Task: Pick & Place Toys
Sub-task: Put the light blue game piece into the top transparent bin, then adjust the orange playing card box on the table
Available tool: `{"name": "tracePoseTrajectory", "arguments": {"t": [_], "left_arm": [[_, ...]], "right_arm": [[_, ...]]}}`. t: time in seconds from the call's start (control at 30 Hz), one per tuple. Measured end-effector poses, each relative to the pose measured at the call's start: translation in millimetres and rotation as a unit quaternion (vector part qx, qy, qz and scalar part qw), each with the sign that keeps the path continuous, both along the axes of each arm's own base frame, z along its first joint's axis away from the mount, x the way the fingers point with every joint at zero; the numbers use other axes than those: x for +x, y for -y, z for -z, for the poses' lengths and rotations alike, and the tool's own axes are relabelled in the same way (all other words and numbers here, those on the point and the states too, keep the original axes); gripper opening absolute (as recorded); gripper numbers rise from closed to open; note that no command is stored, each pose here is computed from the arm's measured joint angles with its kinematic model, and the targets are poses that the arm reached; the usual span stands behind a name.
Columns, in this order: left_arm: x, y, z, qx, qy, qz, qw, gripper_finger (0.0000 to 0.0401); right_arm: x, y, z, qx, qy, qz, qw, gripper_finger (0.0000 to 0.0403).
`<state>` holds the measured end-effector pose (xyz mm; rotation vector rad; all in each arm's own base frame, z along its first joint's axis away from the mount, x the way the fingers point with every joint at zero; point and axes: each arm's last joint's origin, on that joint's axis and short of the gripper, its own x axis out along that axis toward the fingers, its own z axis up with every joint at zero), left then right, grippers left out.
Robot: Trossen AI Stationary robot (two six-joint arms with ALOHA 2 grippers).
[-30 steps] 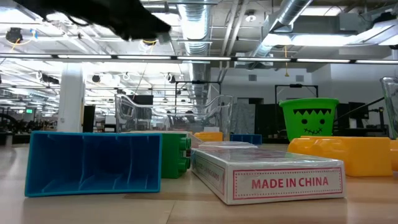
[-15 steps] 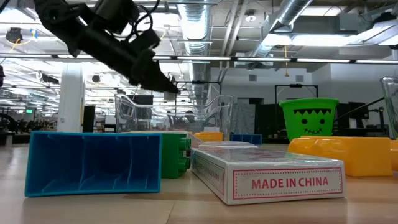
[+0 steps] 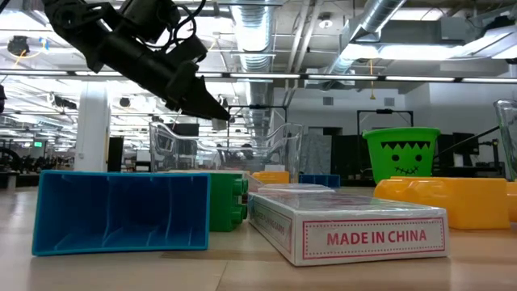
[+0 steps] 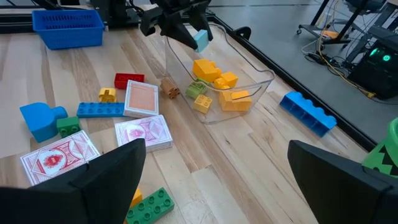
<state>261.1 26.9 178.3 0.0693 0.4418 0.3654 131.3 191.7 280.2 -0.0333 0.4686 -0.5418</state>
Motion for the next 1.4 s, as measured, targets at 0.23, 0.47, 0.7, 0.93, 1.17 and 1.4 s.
{"name": "tracePoseTrajectory", "arguments": {"t": [0.23, 0.47, 0.7, 0.93, 1.17, 1.4], "left_arm": [[0, 1, 0, 0.001, 0.0, 0.003, 1.0, 0.0233], [1, 6, 0, 0.004, -0.001, 0.013, 1.0, 0.0269], [5, 24, -7, 0.003, 0.032, 0.128, 0.991, 0.0281], [3, 85, -22, 0.008, 0.112, 0.341, 0.933, 0.0273], [-8, 132, -2, 0.059, 0.053, 0.29, 0.954, 0.0274], [-4, 151, 36, 0.114, -0.017, 0.23, 0.966, 0.0274]], "right_arm": [[0, 0, 0, 0.0, 0.0, 0.0, 1.0, 0.0384], [0, 0, 0, 0.002, 0.0, 0.0, 1.0, 0.0384], [0, 0, 0, 0.002, 0.0, 0.0, 1.0, 0.0384], [0, 0, 0, 0.002, 0.0, 0.0, 1.0, 0.0384], [0, 0, 0, 0.002, 0.0, 0.0, 1.0, 0.0384], [1, 0, 0, 0.004, 0.001, 0.002, 1.0, 0.0384]]}}
